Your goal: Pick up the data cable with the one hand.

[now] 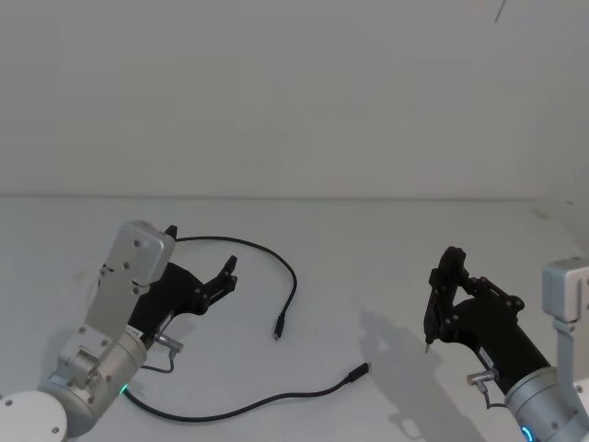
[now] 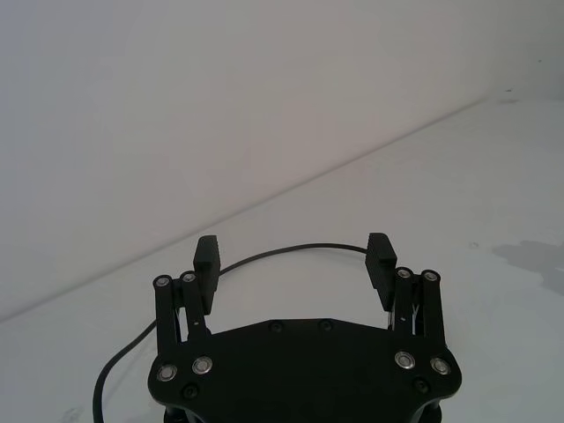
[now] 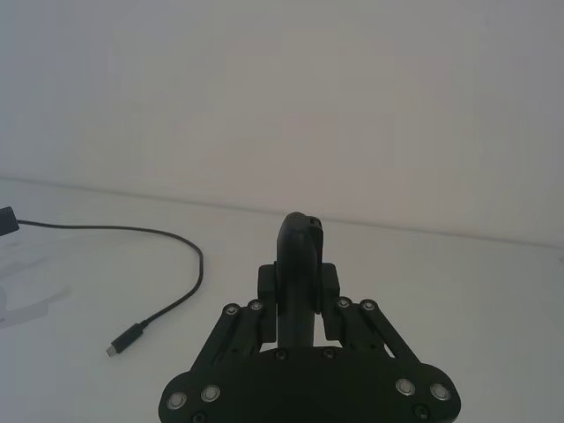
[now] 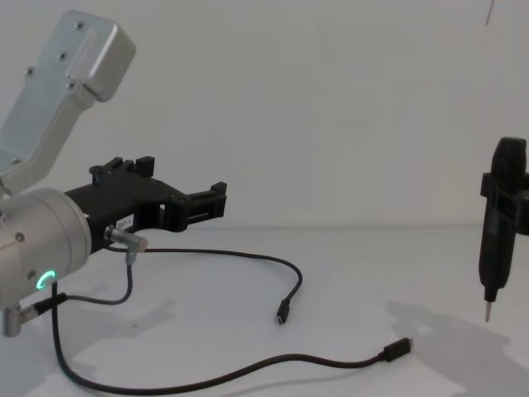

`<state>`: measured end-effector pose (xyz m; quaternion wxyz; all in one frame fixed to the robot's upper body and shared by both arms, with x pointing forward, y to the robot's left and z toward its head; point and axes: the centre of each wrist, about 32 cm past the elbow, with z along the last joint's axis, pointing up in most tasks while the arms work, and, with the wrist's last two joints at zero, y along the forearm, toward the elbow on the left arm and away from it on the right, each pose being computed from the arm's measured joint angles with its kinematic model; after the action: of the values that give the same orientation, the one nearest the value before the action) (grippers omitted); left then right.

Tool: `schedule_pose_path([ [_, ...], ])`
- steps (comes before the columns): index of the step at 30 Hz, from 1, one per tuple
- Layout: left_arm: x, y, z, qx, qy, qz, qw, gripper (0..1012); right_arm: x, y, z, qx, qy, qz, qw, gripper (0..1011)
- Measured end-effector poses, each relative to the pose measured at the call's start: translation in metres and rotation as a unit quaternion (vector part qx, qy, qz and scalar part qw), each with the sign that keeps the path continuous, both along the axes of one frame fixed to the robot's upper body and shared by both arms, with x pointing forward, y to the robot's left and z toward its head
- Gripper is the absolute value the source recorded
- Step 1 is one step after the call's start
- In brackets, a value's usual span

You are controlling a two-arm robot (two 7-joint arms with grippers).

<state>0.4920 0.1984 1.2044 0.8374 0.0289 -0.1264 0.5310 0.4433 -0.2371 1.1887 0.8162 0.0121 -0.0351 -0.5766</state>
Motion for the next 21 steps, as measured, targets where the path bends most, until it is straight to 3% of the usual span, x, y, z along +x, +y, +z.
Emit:
schedule_pose_path([
  [12,0.0002,0.0,0.0005,0.001,0.001,-0.003,1.0,1001,0.0,0.0,0.0,0.0,0.0,0.0,1.0,279],
  [21,0.0001,0.0039,0.0062,0.012,0.01,-0.036,0.9992,1001,0.0,0.0,0.0,0.0,0.0,0.0,1.0,279],
])
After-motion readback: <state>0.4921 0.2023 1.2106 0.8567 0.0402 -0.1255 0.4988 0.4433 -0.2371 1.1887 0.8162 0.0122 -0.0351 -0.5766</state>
